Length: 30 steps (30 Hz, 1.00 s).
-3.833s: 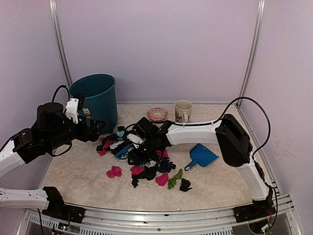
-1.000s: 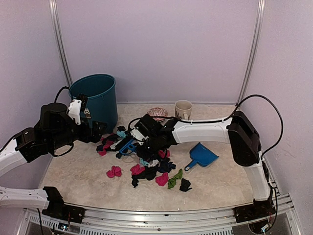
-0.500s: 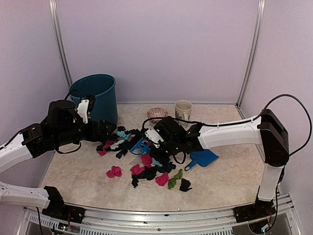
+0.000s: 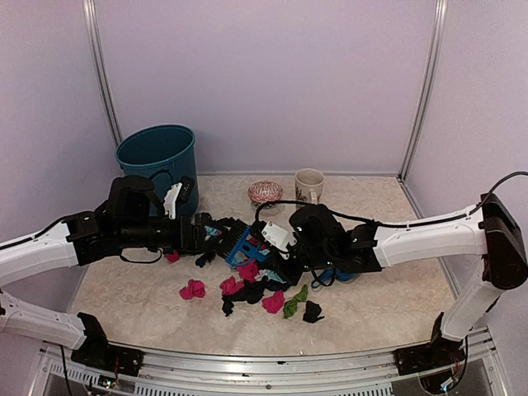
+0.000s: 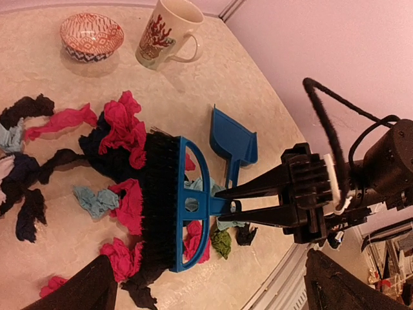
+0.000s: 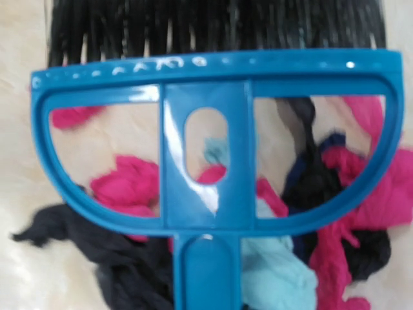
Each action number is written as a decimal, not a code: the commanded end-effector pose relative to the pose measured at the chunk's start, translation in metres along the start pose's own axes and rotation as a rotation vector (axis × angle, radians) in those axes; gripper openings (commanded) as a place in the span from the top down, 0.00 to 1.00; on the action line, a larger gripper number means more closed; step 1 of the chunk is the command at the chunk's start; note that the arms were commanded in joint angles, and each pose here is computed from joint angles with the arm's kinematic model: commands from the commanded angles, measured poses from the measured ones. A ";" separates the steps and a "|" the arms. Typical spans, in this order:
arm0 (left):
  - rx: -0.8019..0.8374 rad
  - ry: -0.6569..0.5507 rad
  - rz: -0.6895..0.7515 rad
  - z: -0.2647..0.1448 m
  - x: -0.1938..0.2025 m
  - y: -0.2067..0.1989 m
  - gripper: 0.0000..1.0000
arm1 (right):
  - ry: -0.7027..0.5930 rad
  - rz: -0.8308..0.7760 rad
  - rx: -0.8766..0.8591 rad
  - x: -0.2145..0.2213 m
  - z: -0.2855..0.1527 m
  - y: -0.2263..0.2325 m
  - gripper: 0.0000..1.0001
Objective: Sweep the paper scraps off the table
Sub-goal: Pick up the broom from the center of the board, then pass from the right arm to the left
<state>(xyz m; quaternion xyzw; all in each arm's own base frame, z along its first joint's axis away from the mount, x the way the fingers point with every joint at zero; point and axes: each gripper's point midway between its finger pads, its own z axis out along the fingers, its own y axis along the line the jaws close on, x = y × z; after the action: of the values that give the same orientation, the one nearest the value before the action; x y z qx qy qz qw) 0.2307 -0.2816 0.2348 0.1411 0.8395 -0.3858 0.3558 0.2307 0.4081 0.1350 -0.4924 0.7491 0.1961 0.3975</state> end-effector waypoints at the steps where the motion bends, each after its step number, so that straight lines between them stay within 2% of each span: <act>1: 0.175 0.063 -0.054 0.013 0.012 -0.027 0.01 | -0.161 -0.080 -0.022 -0.041 -0.031 0.020 0.96; 9: 0.338 0.146 -0.081 0.025 0.018 -0.056 0.03 | -0.244 -0.114 -0.028 -0.059 -0.062 0.032 0.96; 14: 0.373 0.188 -0.088 0.026 0.022 -0.063 0.11 | -0.244 -0.130 -0.017 -0.060 -0.066 0.034 0.96; 18: 0.369 0.178 -0.079 0.023 0.016 -0.065 0.17 | -0.224 -0.146 -0.020 -0.057 -0.064 0.037 0.96; 23: 0.360 0.175 -0.080 0.022 0.014 -0.065 0.32 | -0.216 -0.153 -0.008 -0.056 -0.064 0.037 0.96; 30: 0.327 0.171 -0.078 0.022 0.014 -0.060 0.56 | -0.210 -0.147 -0.010 -0.052 -0.064 0.038 0.96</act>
<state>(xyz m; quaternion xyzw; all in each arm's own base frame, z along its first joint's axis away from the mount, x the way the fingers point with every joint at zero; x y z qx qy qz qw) 0.1999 -0.3389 0.2367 0.1919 0.8011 -0.5191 0.2278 0.1856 0.4132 0.2098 -0.5240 0.6661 0.2225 0.4818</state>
